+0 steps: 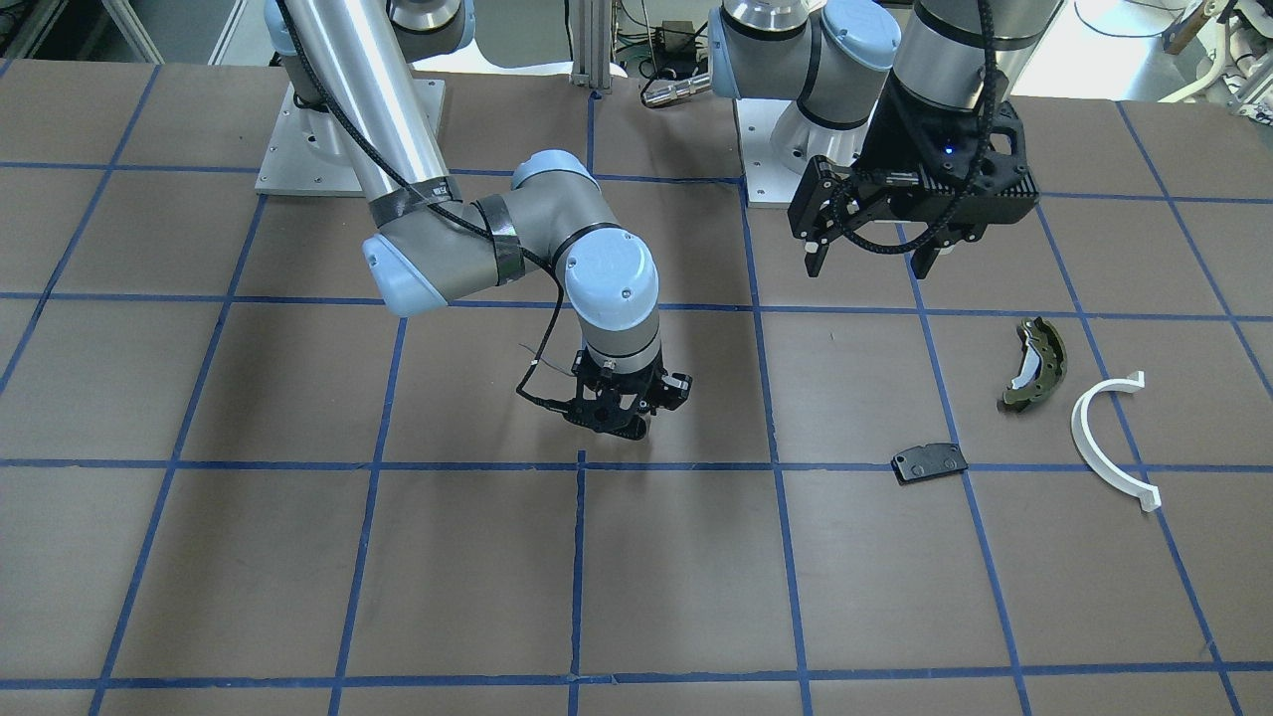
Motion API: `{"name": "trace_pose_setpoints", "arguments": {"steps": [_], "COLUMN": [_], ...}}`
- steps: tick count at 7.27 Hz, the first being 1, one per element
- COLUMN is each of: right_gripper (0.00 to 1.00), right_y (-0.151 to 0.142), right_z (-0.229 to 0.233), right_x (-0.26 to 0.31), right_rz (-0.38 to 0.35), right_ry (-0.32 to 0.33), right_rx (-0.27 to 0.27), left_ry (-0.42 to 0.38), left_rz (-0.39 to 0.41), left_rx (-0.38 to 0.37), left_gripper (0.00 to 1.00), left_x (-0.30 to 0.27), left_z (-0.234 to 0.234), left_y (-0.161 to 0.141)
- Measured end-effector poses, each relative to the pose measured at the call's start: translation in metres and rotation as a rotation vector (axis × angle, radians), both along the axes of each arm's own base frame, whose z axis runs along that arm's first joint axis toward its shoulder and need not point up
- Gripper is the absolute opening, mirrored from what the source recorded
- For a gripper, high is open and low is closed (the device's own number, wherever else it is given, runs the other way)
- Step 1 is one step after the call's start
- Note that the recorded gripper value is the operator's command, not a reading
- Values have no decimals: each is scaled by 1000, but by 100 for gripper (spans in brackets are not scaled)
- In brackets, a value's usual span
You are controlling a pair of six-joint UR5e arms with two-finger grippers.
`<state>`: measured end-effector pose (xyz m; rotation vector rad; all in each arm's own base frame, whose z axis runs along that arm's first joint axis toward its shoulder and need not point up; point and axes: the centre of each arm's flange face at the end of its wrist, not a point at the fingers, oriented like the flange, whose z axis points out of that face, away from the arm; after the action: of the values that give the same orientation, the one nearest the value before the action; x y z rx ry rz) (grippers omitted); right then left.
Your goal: Place bearing gear from tray to pile
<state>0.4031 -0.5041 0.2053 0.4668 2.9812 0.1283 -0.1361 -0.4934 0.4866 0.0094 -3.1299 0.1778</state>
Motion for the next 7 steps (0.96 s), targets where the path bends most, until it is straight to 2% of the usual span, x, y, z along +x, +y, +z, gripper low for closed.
{"name": "trace_pose_setpoints", "arguments": {"steps": [1, 3, 5, 7], "right_gripper": [84, 85, 85, 85], "right_y": [-13, -51, -80, -91], "right_z": [18, 58, 95, 113], "right_x": [-22, -107, -214, -323], "right_rz": [-5, -9, -11, 24], "right_ry": [-6, -8, 11, 29], "right_rx": [-25, -59, -86, -68], "left_ry": [-3, -7, -4, -3], "left_rz": [1, 6, 10, 8], "left_rx": [41, 132, 140, 109], "left_gripper": [100, 100, 100, 100], "left_x": [1, 1, 0, 0], "left_z": [-22, -80, -151, -225], "left_y": [-1, -1, -2, 7]}}
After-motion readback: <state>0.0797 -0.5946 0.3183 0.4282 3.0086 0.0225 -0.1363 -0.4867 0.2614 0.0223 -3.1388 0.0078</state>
